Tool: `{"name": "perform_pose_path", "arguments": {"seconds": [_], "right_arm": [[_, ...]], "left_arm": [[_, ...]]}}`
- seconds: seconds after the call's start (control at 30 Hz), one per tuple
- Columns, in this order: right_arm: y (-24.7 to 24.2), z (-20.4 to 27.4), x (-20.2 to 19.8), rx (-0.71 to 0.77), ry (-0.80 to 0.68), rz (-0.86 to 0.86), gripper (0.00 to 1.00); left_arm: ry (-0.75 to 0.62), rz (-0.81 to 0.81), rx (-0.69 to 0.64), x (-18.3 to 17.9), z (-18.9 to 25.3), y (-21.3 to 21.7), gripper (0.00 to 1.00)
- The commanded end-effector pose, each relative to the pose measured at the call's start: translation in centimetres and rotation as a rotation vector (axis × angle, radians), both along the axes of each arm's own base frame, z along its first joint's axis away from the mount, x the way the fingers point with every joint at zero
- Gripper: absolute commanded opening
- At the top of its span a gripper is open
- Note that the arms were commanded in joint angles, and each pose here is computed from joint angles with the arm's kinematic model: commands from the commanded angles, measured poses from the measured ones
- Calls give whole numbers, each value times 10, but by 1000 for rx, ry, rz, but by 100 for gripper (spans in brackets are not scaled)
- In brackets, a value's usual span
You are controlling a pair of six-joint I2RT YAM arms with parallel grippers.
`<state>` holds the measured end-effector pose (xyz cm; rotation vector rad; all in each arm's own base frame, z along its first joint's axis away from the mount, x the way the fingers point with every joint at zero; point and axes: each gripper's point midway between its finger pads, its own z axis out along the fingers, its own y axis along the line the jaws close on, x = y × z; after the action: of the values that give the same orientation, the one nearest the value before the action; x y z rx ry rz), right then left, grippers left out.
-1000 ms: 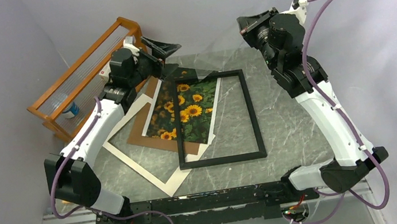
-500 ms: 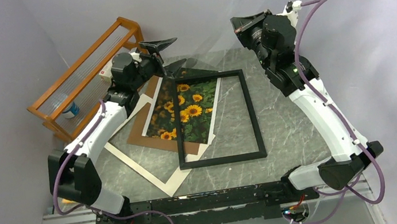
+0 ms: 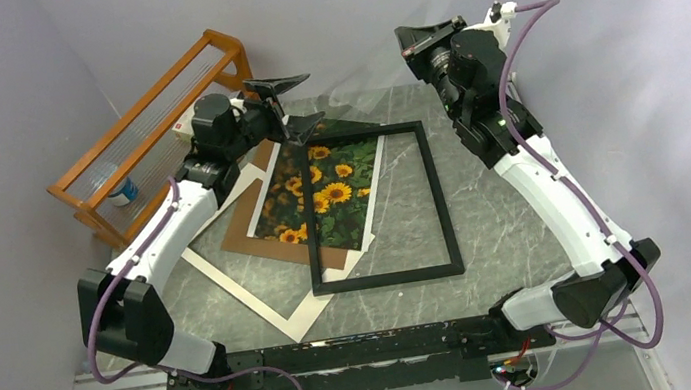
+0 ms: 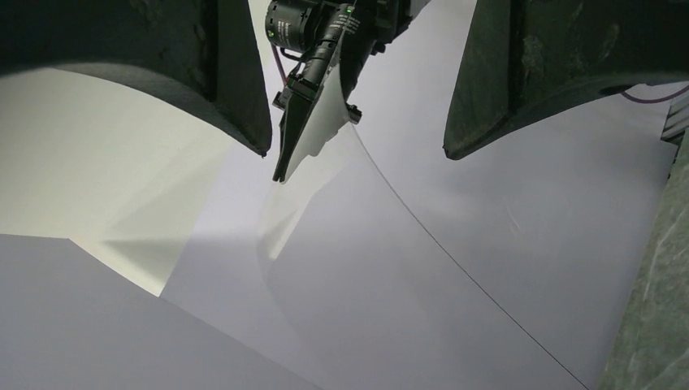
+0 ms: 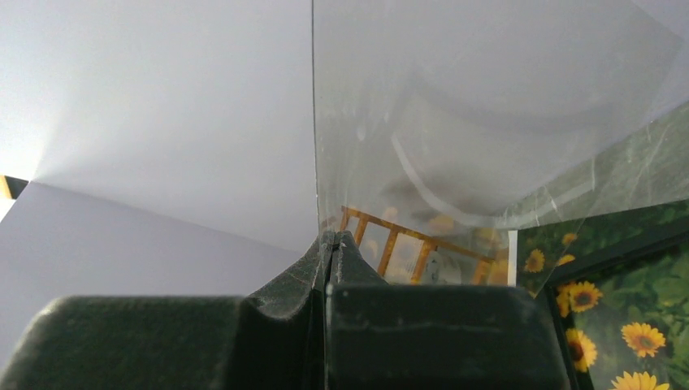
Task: Put the photo into the frame
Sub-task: Adjust the photo frame item.
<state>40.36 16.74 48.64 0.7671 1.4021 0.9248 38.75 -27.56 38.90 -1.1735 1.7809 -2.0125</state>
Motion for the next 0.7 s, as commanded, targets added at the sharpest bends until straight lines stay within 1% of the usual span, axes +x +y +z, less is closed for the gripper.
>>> {"name": "perform_pose_path", "arguments": {"seconds": [0.0, 0.07, 0.2, 0.3, 0.33, 0.4, 0.43, 0.47, 0.5, 0.53, 0.57, 0.6, 0.63, 0.67], "right_arm": [[4, 34, -11, 74, -118, 56, 0], [6, 33, -16, 93, -114, 77, 0], [3, 30, -27, 122, -104, 89, 0], [0, 27, -31, 123, -94, 84, 0], [-1, 27, -34, 124, -97, 82, 0], [-4, 26, -39, 124, -97, 82, 0], [-5, 24, -41, 120, -95, 82, 0], [-7, 23, -44, 110, -93, 78, 0], [-9, 21, -47, 102, -86, 76, 0], [-11, 17, -51, 91, -79, 77, 0], [-12, 13, -54, 80, -70, 79, 3], [-13, 5, -57, 67, -55, 83, 10], [-14, -5, -61, 46, -36, 86, 21], [-15, -14, -64, 22, -16, 87, 36]], "left_arm": [[-54, -39, -58, -4, 29, -8, 82], [-62, -16, -104, 4, 33, -8, 80], [-75, 18, -110, 21, 37, -12, 62], [-74, 20, -123, 30, 36, -16, 44], [-76, 27, -130, 34, 36, -17, 35], [-89, 46, -136, 39, 36, -16, 26], [-104, 60, -131, 42, 36, -15, 15], [-122, 67, -125, 44, 36, -15, 9], [-136, 72, -117, 46, 36, -15, 4], [-160, 76, -104, 47, 38, -15, 3], [-184, 78, -90, 48, 39, -16, 3], [-204, 82, -72, 50, 40, -16, 2], [-223, 84, -55, 52, 41, -17, 3], [-249, 91, -33, 53, 42, -17, 2]]}}
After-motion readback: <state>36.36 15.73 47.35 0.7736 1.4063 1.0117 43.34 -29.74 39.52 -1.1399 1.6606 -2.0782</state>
